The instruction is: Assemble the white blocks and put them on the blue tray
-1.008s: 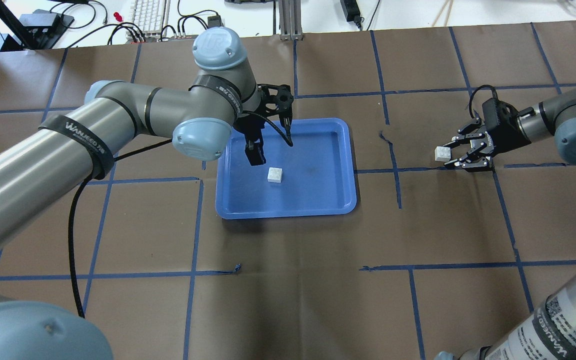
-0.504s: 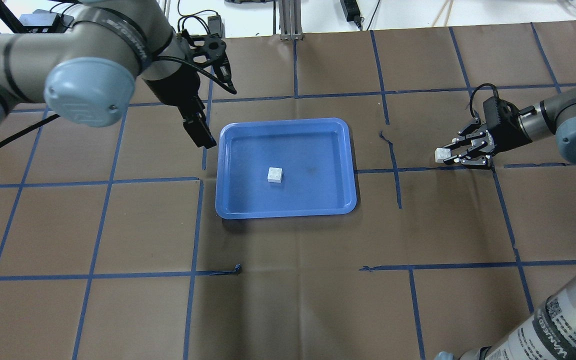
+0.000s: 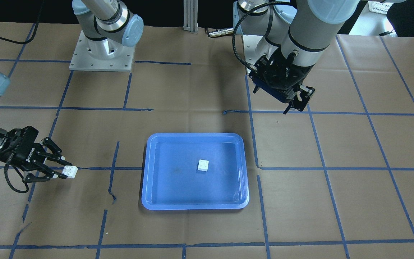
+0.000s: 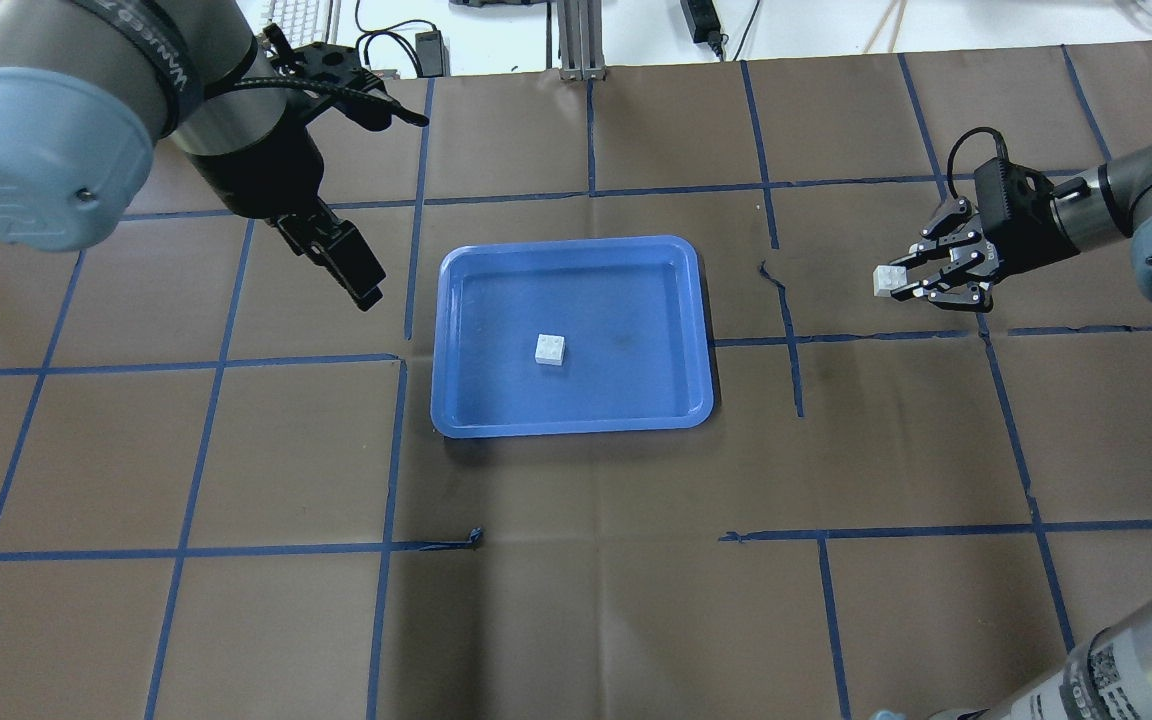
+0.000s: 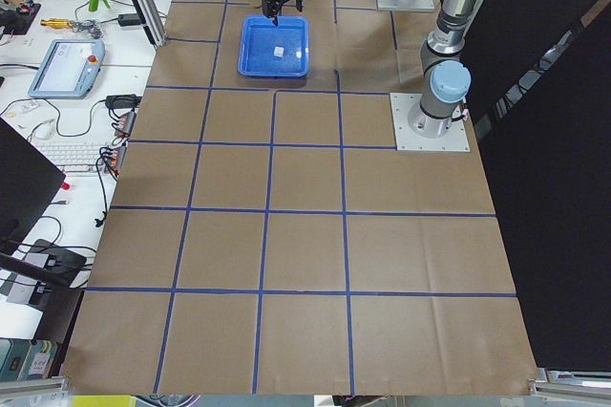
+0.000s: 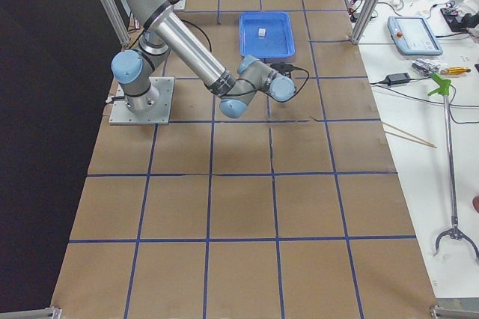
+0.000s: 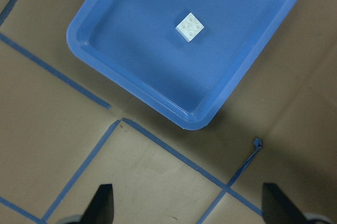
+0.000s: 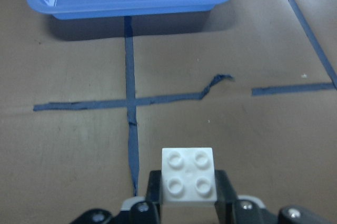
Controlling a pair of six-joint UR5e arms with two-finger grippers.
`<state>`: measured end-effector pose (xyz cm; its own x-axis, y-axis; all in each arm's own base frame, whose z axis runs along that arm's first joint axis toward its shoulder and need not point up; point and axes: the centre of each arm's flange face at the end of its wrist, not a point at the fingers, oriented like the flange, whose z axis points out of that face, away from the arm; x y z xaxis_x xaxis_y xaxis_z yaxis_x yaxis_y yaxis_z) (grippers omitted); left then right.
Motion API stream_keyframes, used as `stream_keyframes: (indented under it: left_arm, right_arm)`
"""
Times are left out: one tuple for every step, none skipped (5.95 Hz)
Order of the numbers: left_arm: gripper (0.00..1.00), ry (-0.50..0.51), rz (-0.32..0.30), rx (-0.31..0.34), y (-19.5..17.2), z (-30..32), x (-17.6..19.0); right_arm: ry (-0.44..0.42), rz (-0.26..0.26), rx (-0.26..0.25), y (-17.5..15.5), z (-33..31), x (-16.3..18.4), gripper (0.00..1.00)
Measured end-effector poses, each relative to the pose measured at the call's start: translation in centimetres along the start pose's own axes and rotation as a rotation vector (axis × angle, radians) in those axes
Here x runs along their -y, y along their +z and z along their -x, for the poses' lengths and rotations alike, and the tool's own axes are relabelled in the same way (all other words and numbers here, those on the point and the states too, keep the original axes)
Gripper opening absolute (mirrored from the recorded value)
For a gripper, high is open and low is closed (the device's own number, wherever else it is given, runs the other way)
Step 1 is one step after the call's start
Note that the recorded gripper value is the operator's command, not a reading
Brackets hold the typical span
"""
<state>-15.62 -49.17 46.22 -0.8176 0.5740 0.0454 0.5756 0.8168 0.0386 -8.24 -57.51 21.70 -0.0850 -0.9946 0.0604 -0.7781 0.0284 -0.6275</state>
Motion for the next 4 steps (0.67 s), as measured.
stream_keyframes:
  left_arm:
    - [1.00,-0.146,0.016,0.024,-1.5,-0.8,-1.8]
    - [1.00,-0.298,0.038,0.028,-2.4,-1.7,-3.3]
    - [1.00,-0.426,0.045,0.020,-2.4,-2.1,-3.7]
    - [1.00,-0.491,0.033,0.001,-2.4,-2.2,-3.6]
  right_arm:
    - [-0.042,0.004,0.022,0.8,0.4,3.5,0.29]
    - [-0.075,-0.001,0.056,2.7,1.2,6.8,0.28]
    - [-0.099,-0.010,0.096,5.1,2.1,9.4,0.28]
    - [-0.109,-0.009,0.120,7.5,2.9,12.3,0.28]
